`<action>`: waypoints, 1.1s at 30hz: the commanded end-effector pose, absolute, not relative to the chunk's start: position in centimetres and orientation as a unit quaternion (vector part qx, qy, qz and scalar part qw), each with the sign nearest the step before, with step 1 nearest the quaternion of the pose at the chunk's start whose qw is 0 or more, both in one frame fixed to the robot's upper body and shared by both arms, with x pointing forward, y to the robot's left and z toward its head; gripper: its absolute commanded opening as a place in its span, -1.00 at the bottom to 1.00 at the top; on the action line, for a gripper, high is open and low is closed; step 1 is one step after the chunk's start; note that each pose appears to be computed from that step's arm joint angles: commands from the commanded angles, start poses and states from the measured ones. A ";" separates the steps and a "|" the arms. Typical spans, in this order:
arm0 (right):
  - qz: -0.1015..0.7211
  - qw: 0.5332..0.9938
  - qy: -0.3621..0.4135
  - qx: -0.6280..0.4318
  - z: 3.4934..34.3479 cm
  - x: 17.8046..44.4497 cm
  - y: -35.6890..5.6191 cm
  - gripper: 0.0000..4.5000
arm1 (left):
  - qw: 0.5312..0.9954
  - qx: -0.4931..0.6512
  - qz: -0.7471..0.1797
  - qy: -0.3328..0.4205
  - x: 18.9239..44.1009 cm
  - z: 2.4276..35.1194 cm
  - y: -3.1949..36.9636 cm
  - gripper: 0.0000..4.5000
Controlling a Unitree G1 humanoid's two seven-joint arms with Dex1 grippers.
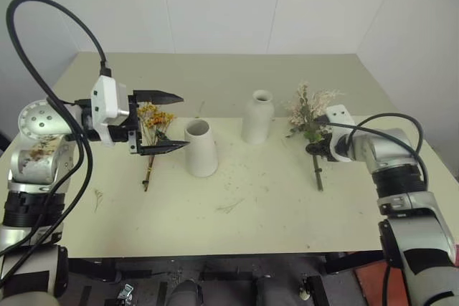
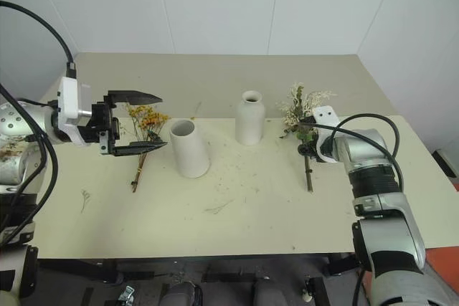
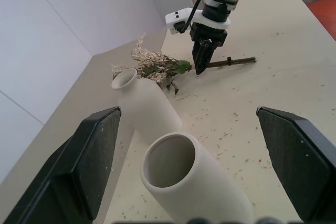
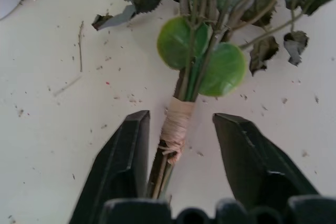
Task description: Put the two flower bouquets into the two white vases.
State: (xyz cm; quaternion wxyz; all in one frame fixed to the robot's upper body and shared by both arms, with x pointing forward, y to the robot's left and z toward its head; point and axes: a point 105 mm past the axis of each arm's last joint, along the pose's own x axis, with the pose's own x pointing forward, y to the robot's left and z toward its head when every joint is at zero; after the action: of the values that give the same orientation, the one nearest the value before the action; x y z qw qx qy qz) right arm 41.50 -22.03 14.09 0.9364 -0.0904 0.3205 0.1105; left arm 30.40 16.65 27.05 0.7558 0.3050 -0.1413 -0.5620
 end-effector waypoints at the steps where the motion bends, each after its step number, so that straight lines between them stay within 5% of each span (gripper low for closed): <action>1: 0.105 0.944 0.296 -0.096 15.7 42.2 -22.4 -0.52 | 0.760 0.318 -0.545 -0.156 29.8 28.1 17.3 1.00; 4: 0.101 0.944 0.299 -0.097 15.7 42.4 -22.5 -0.90 | 0.764 0.317 -0.541 -0.154 29.7 28.1 17.4 1.00; 8: 0.060 0.959 0.261 -0.093 17.8 43.1 -23.1 -0.90 | 0.768 0.317 -0.535 -0.154 29.8 28.1 17.6 1.00; 14: 0.008 0.997 -0.078 -0.020 30.7 43.4 -21.5 -0.90 | 0.772 0.317 -0.529 -0.155 29.8 28.1 17.8 1.00; 20: 0.130 0.947 -0.271 0.114 36.3 40.7 -16.9 -0.90 | 0.771 0.298 -0.535 -0.172 29.8 28.5 17.4 1.00; 23: 0.181 0.918 -0.327 0.131 37.2 40.0 -14.7 -0.90 | 0.776 0.294 -0.530 -0.173 29.9 28.5 17.6 1.00; 33: 0.234 0.897 -0.341 0.158 35.8 42.4 -10.9 -0.90 | 0.799 0.286 -0.509 -0.145 29.7 27.0 19.3 1.00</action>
State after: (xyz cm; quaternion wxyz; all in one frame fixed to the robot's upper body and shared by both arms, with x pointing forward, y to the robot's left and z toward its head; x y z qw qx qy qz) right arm 43.08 -11.09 33.68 0.9117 0.1669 -0.2978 0.2288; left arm 30.21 18.92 25.61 0.7985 0.2713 -0.1252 -0.5227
